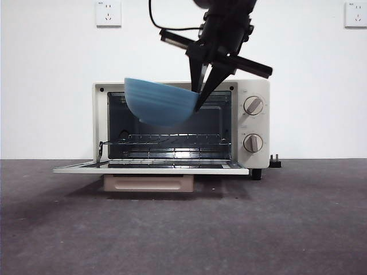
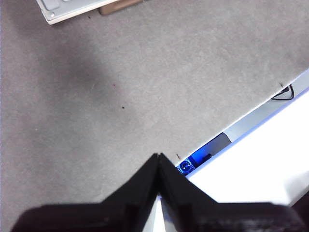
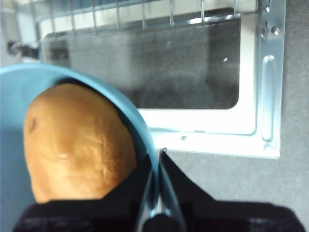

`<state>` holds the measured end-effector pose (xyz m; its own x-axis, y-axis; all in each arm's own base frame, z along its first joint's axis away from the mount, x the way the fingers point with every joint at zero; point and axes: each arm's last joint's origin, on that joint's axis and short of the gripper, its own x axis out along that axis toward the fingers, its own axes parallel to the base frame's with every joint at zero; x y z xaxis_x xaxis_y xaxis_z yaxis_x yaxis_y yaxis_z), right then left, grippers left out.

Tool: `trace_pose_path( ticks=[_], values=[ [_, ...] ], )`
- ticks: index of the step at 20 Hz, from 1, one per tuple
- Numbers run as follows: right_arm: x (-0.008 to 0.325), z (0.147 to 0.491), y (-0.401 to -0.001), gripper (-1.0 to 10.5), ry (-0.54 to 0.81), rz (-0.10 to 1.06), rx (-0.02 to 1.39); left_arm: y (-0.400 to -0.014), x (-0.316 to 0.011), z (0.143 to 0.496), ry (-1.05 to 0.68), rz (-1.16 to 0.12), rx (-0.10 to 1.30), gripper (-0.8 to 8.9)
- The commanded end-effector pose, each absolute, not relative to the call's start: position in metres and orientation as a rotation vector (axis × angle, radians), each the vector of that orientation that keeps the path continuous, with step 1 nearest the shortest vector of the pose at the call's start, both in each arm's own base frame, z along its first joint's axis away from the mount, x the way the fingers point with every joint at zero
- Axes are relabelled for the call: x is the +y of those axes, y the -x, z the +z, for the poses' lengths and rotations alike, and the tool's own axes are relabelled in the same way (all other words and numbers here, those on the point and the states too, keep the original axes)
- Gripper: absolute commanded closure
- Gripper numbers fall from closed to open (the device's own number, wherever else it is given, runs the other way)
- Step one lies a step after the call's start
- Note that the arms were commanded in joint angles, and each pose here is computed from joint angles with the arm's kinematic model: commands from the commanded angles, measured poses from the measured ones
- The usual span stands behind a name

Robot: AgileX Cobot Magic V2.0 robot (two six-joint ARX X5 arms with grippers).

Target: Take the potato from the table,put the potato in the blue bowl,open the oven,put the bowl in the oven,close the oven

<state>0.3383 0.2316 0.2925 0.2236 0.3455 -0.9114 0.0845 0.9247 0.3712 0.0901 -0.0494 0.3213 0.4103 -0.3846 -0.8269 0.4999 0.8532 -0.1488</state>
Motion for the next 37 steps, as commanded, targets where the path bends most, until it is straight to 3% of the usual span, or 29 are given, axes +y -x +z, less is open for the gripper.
trace_pose_path(
  ticks=[1,8,14,20,28,33,37],
  values=[
    [0.237,0.289,-0.355,9.6,-0.442,0.105,1.357,-0.089,-0.049,0.319,-0.135,-0.548,1.017,8.19],
    [0.24,0.278,-0.376,9.6,-0.686,-0.145,1.349,-0.088,-0.048,0.318,-0.144,-0.549,1.038,8.19],
    [0.239,0.281,-0.387,9.6,-0.864,-0.227,1.25,-0.087,-0.048,0.318,-0.145,-0.548,1.045,8.19],
    [0.231,0.278,-0.391,9.6,-0.87,-0.356,1.168,-0.086,-0.048,0.317,-0.146,-0.546,1.06,8.19],
    [0.233,0.261,-0.401,9.6,-0.878,-0.377,1.175,-0.087,-0.048,0.317,-0.147,-0.547,1.061,8.19],
    [0.233,0.262,-0.403,7.5,-0.874,-0.363,1.156,-0.089,-0.049,0.316,-0.149,-0.545,1.072,8.19],
    [0.236,0.266,-0.406,7.5,-0.906,-0.317,1.12,-0.092,-0.05,0.315,-0.155,-0.548,1.075,8.19]
  ],
)
